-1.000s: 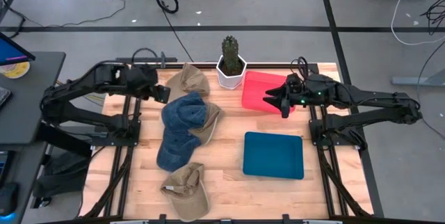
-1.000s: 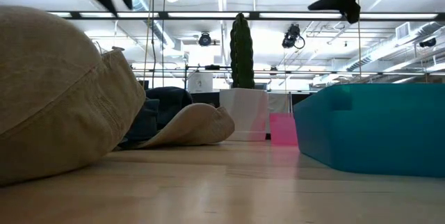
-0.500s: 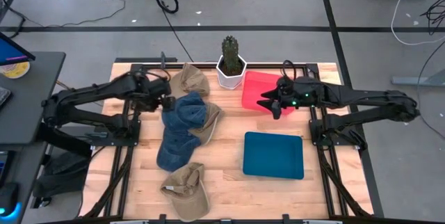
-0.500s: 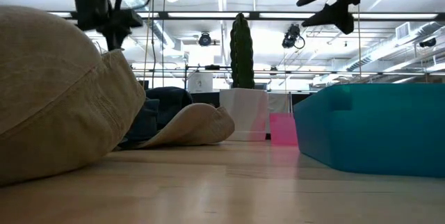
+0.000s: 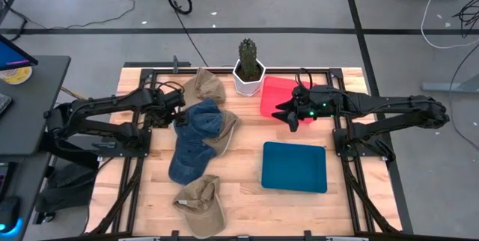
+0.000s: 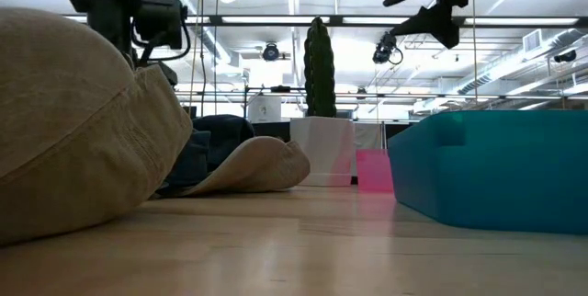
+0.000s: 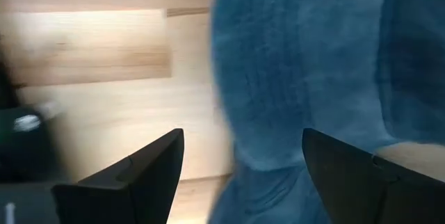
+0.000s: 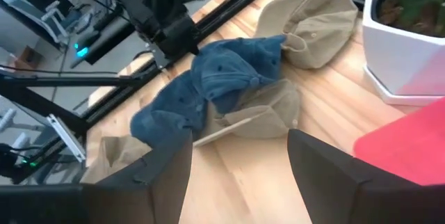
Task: Pick & Place hat
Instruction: Put the top blue cap into the red bin
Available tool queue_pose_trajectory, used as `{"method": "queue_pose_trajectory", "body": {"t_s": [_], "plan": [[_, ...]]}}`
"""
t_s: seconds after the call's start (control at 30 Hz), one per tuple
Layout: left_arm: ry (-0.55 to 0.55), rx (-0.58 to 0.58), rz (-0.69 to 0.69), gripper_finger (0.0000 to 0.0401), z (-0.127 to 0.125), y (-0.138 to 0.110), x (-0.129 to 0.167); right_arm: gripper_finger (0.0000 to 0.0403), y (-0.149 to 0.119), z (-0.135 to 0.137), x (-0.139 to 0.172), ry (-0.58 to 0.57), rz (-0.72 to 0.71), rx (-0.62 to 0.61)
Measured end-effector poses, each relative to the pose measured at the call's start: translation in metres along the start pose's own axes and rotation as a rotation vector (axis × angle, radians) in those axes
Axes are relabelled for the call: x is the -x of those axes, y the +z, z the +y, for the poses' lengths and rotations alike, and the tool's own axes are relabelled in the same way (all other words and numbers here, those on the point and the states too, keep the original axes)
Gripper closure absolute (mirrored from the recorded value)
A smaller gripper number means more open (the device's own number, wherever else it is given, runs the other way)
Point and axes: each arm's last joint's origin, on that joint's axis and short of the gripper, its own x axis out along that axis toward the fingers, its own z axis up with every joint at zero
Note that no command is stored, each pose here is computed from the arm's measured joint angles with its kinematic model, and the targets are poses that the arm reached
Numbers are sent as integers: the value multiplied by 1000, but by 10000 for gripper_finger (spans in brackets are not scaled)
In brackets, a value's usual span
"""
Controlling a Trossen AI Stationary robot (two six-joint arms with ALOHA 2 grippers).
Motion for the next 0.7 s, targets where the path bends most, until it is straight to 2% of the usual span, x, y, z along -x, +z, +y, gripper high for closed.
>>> {"method": "queue_pose_trajectory", "body": {"t_s": [0.23, 0.5, 0.7], "plan": [[-146, 10, -64, 108, -6, 9, -12, 163, 1, 1, 0, 10, -16, -1], [-129, 34, -51, 109, 5, 10, -26, 163, 1, 1, 0, 8, -15, 0], [-146, -3, -64, 131, 7, 9, -33, 163, 1, 1, -2, 5, -10, 0]]}}
